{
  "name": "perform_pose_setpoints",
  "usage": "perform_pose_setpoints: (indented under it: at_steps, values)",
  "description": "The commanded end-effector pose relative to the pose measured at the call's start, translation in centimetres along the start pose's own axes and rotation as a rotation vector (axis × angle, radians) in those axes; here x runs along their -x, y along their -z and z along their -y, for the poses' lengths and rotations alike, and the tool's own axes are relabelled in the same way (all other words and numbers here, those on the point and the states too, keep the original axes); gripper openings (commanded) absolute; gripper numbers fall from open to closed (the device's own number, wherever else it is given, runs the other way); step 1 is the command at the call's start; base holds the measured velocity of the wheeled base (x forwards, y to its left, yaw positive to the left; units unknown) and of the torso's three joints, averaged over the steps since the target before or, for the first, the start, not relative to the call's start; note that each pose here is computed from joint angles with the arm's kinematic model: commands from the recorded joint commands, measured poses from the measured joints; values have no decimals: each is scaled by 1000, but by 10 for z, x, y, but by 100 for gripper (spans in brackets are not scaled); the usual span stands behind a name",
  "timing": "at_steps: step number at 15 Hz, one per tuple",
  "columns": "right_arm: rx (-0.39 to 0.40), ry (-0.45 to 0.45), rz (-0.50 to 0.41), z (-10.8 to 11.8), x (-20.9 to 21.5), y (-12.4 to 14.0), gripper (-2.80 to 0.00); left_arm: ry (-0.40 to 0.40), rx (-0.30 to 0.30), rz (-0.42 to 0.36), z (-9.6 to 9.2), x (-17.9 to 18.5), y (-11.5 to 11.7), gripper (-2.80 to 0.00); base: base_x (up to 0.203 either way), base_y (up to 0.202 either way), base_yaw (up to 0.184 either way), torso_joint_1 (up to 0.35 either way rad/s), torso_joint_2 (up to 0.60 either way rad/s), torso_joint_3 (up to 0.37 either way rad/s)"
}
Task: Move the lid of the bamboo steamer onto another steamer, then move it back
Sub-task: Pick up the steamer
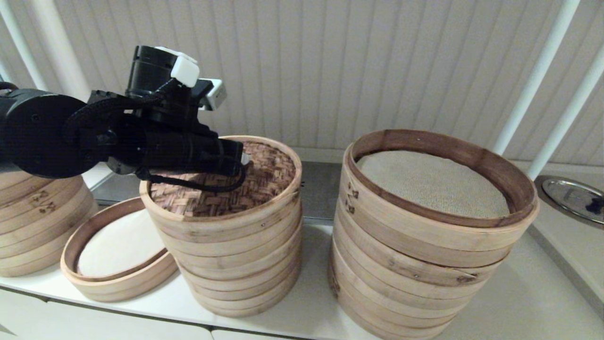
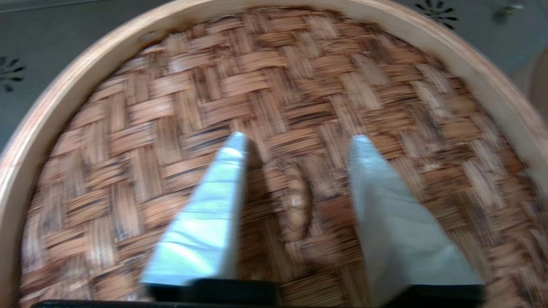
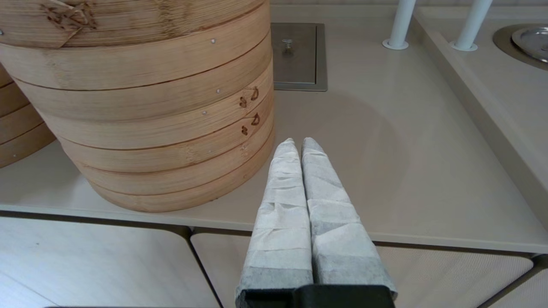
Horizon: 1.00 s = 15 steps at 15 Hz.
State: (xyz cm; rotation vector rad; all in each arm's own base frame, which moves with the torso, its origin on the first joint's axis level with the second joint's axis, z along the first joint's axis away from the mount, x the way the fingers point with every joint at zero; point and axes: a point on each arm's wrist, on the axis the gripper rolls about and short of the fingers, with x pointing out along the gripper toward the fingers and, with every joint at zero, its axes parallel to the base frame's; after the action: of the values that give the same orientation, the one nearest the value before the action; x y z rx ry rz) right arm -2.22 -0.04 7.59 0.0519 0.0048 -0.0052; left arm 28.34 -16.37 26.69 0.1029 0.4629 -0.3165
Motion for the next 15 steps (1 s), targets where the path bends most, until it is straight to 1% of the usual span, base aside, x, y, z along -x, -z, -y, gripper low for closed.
perform_pose_setpoints:
  at_steps: [1,7,10,15]
  values:
    - [0,0,-1,0,0,0,-280,-2,1,0,-1,2,0,-280,0,0,0,0,0,0]
    - [0,0,-1,0,0,0,-280,-3,6,6,-2,6,4,-280,0,0,0,0,0,0]
    - [0,0,-1,0,0,0,-280,-2,10,20,-2,8,0,-280,0,0,0,0,0,0]
    - [0,0,-1,0,0,0,-280,-1,34,75,-3,16,-14,-280,0,0,0,0,0,0]
